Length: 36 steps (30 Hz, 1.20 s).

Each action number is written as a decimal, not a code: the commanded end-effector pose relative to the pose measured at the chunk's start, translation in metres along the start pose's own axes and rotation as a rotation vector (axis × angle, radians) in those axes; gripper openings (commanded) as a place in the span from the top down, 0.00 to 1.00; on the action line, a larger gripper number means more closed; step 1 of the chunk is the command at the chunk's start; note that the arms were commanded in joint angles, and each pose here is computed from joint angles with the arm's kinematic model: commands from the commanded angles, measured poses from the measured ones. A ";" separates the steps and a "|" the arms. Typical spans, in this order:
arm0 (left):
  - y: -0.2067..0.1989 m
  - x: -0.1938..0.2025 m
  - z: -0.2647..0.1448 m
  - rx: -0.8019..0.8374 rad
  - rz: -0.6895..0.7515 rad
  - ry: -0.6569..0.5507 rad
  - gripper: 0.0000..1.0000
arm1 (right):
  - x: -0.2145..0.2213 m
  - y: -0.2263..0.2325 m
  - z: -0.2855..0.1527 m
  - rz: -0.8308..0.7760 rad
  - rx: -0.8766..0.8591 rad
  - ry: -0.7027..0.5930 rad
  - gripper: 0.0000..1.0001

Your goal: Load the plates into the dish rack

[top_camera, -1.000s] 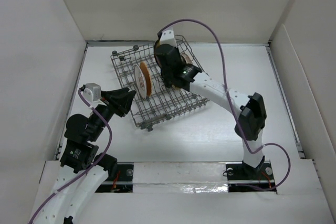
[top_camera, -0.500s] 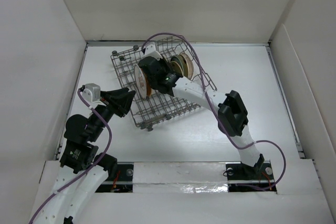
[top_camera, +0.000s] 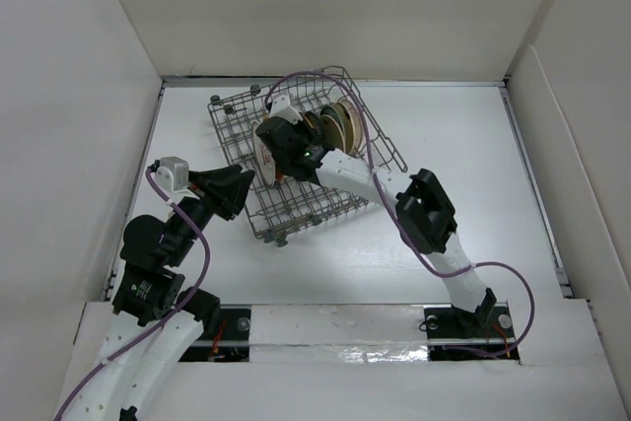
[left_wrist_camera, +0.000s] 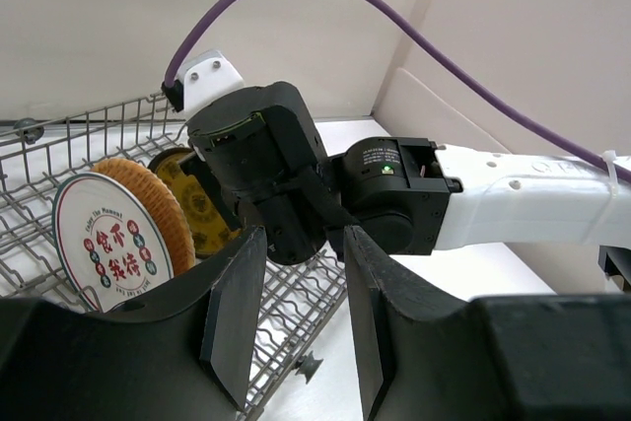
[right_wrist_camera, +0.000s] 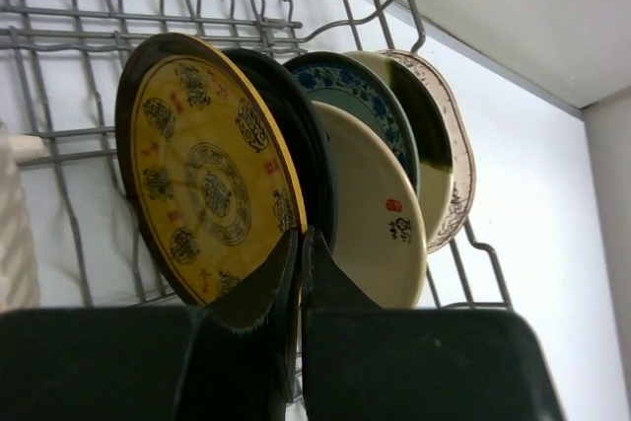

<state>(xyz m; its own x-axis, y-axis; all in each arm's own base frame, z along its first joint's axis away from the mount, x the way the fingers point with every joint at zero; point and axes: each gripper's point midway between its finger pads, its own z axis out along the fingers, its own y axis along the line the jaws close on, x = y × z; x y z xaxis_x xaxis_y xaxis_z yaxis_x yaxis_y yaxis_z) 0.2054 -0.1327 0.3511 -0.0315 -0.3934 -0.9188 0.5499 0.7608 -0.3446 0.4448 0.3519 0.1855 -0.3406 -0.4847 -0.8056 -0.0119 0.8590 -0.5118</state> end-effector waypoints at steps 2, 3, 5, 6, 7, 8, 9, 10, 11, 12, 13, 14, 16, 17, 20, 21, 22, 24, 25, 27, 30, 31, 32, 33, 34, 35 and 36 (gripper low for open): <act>-0.004 -0.011 0.000 0.019 0.012 -0.040 0.66 | -0.027 -0.001 -0.018 0.188 -0.082 -0.037 0.97; -0.005 -0.012 -0.001 0.020 0.012 -0.045 0.66 | -0.026 0.001 -0.020 0.199 -0.098 -0.033 0.95; -0.004 -0.013 -0.001 0.015 0.013 -0.050 0.66 | -0.035 0.003 -0.027 0.251 -0.159 -0.046 0.87; -0.004 -0.011 -0.001 0.013 0.013 -0.046 0.66 | -0.033 -0.002 -0.021 0.274 -0.167 -0.034 0.85; -0.003 -0.011 0.000 0.014 0.012 -0.042 0.66 | -0.033 0.001 -0.025 0.307 -0.198 -0.026 0.83; -0.004 -0.011 -0.001 0.018 0.013 -0.044 0.66 | -0.041 -0.003 -0.028 0.342 -0.247 -0.031 0.80; -0.005 -0.012 -0.001 0.018 0.013 -0.045 0.66 | -0.043 -0.008 -0.027 0.366 -0.259 -0.033 0.78; -0.005 -0.013 -0.001 0.019 0.012 -0.048 0.66 | -0.041 -0.007 -0.029 0.376 -0.277 -0.037 0.74; -0.005 -0.013 -0.002 0.018 0.014 -0.050 0.66 | -0.043 -0.012 -0.029 0.395 -0.285 -0.042 0.69; -0.004 -0.012 -0.001 0.018 0.014 -0.049 0.66 | -0.051 -0.020 -0.035 0.420 -0.291 -0.058 0.69; -0.004 -0.011 0.000 0.016 0.011 -0.045 0.66 | -0.053 -0.026 -0.035 0.436 -0.292 -0.060 0.69; -0.005 -0.011 0.000 0.020 0.013 -0.041 0.66 | -0.052 -0.029 -0.034 0.450 -0.302 -0.055 0.68; -0.005 -0.012 -0.001 0.021 0.012 -0.044 0.66 | -0.067 -0.043 -0.047 0.501 -0.328 -0.100 0.68; -0.005 -0.011 0.000 0.020 0.013 -0.043 0.66 | -0.061 -0.041 -0.050 0.496 -0.350 -0.098 0.65; -0.003 -0.009 0.000 0.015 0.012 -0.038 0.65 | -0.085 -0.069 -0.068 0.577 -0.412 -0.183 0.61; -0.003 -0.009 0.001 0.013 0.011 -0.036 0.65 | -0.075 -0.066 -0.072 0.570 -0.438 -0.180 0.59; -0.003 -0.008 0.001 0.013 0.011 -0.033 0.65 | -0.091 -0.084 -0.088 0.617 -0.468 -0.238 0.56; -0.005 -0.010 0.001 0.023 0.012 -0.037 0.65 | -0.077 -0.086 -0.097 0.608 -0.522 -0.247 0.55; -0.005 -0.008 0.002 0.025 0.012 -0.033 0.65 | -0.083 -0.099 -0.102 0.643 -0.529 -0.294 0.55; -0.007 -0.008 0.002 0.040 0.011 -0.030 0.65 | -0.090 -0.138 -0.125 0.703 -0.526 -0.374 0.50; -0.012 -0.009 0.002 0.064 0.012 -0.031 0.63 | -0.074 -0.186 -0.146 0.796 -0.514 -0.462 0.43; -0.011 -0.007 0.003 0.064 0.010 -0.028 0.63 | -0.070 -0.204 -0.144 0.829 -0.490 -0.493 0.43; -0.011 -0.006 0.003 0.065 0.008 -0.026 0.63 | -0.047 -0.201 -0.139 0.832 -0.490 -0.465 0.43; -0.011 -0.005 0.005 0.065 0.006 -0.021 0.62 | -0.044 -0.223 -0.148 0.869 -0.474 -0.502 0.42; -0.010 -0.004 0.005 0.061 0.005 -0.016 0.62 | -0.035 -0.229 -0.146 0.885 -0.460 -0.502 0.43; -0.010 -0.003 0.006 0.061 0.003 -0.013 0.62 | -0.012 -0.233 -0.134 0.901 -0.423 -0.465 0.42; -0.010 -0.003 0.006 0.061 0.004 -0.011 0.62 | -0.004 -0.243 -0.137 0.924 -0.411 -0.474 0.43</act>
<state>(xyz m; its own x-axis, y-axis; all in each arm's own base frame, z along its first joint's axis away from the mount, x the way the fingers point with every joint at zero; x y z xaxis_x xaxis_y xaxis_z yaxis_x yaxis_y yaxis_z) 0.2040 -0.1381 0.3503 -0.0441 -0.3863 -0.9213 0.5738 0.7451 -0.3399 0.3233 0.1831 0.3543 -0.0225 0.3458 -0.9380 -0.2735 0.9003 0.3385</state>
